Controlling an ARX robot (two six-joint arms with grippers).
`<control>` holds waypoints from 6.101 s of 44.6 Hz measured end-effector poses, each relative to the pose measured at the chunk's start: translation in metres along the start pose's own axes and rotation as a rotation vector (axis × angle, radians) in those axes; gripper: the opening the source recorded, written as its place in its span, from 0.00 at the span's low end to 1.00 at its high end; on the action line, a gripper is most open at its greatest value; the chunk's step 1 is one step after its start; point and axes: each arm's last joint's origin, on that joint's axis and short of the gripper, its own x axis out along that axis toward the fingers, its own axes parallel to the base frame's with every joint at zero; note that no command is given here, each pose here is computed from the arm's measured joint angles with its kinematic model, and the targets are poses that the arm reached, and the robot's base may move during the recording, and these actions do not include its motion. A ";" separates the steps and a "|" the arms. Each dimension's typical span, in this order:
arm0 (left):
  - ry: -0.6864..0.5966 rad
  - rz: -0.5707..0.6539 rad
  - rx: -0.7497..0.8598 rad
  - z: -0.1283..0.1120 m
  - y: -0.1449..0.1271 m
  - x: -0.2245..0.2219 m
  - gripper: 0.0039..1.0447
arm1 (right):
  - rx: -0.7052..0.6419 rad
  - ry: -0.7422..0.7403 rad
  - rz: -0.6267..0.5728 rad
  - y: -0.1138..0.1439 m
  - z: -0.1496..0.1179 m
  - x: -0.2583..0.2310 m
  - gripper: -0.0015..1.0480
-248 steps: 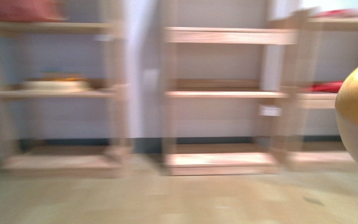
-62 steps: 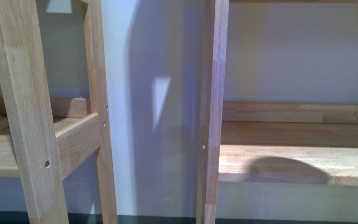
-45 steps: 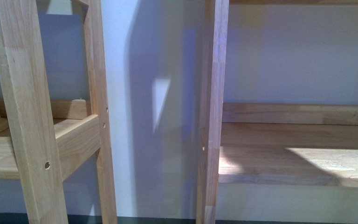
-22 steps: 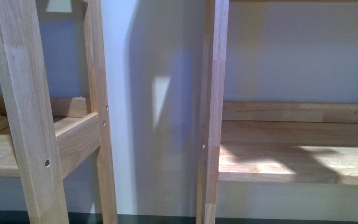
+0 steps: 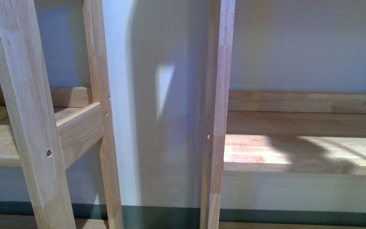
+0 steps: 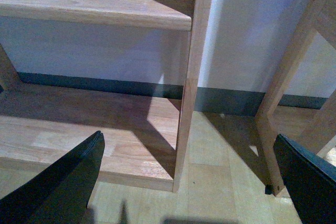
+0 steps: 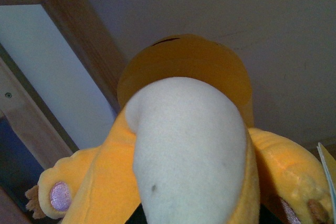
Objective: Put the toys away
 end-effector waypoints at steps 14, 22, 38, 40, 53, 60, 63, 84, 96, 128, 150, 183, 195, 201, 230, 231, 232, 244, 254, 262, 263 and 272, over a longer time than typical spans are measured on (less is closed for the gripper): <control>0.000 0.000 0.000 0.000 0.000 0.000 0.94 | 0.182 0.078 0.135 0.010 -0.018 0.027 0.09; 0.000 0.000 0.000 0.000 0.000 0.000 0.94 | 0.306 0.079 0.176 0.023 -0.030 0.034 0.09; 0.000 0.000 0.000 0.000 0.000 0.000 0.94 | 0.373 0.088 0.122 -0.002 -0.050 0.046 0.09; 0.000 0.000 0.000 0.000 0.000 0.000 0.94 | 0.380 0.087 0.124 -0.003 -0.051 0.047 0.09; 0.000 0.000 0.000 0.000 0.000 0.000 0.94 | 0.439 0.062 0.092 -0.023 -0.064 0.059 0.09; 0.000 0.000 0.000 0.000 0.000 0.000 0.94 | 0.446 0.075 0.052 -0.038 -0.080 0.063 0.09; 0.000 0.000 0.000 0.000 0.000 0.000 0.94 | 0.426 0.063 0.044 -0.040 -0.082 0.064 0.09; 0.000 0.000 0.000 0.000 0.000 0.000 0.94 | 0.447 0.068 -0.039 -0.032 -0.080 0.072 0.15; 0.000 0.000 0.000 0.000 0.000 0.000 0.94 | 0.447 0.073 -0.036 -0.022 -0.074 0.069 0.66; 0.000 0.000 0.000 0.000 0.000 0.000 0.94 | 0.144 -0.134 -0.012 0.038 -0.026 0.036 0.98; 0.000 0.000 0.000 0.000 0.000 0.000 0.94 | -0.317 -0.437 -0.082 0.078 0.002 -0.071 0.94; 0.000 0.000 0.000 0.000 0.000 0.000 0.94 | -0.544 -0.220 -0.091 0.041 -0.105 -0.223 0.94; 0.000 0.000 0.000 0.000 0.000 0.000 0.94 | -0.566 -0.018 -0.130 -0.011 -0.167 -0.291 0.94; 0.000 0.000 0.000 0.000 0.000 0.000 0.94 | -0.579 0.066 -0.240 -0.022 -0.185 -0.316 0.88; 0.000 0.000 0.000 0.000 0.000 0.000 0.94 | -0.597 0.280 -0.408 -0.072 -0.265 -0.361 0.03; 0.000 0.000 0.000 0.000 0.000 0.000 0.94 | -0.597 0.280 -0.408 -0.072 -0.266 -0.362 0.03; 0.000 0.000 0.000 0.000 0.000 0.000 0.94 | -0.597 0.279 -0.408 -0.073 -0.266 -0.362 0.03; 0.000 0.000 0.000 0.000 0.000 0.000 0.94 | -0.596 0.281 -0.409 -0.079 -0.277 -0.367 0.03; 0.000 0.000 0.000 0.000 0.000 0.000 0.94 | -0.597 0.279 -0.408 -0.083 -0.283 -0.370 0.03; 0.000 0.000 0.000 0.000 0.000 0.000 0.94 | -0.597 0.279 -0.408 -0.085 -0.286 -0.371 0.03; 0.000 0.000 0.000 0.000 0.000 0.000 0.94 | -0.598 0.277 -0.407 -0.085 -0.287 -0.372 0.03; 0.000 0.000 0.000 0.000 0.000 0.000 0.94 | -0.598 0.275 -0.407 -0.089 -0.293 -0.375 0.03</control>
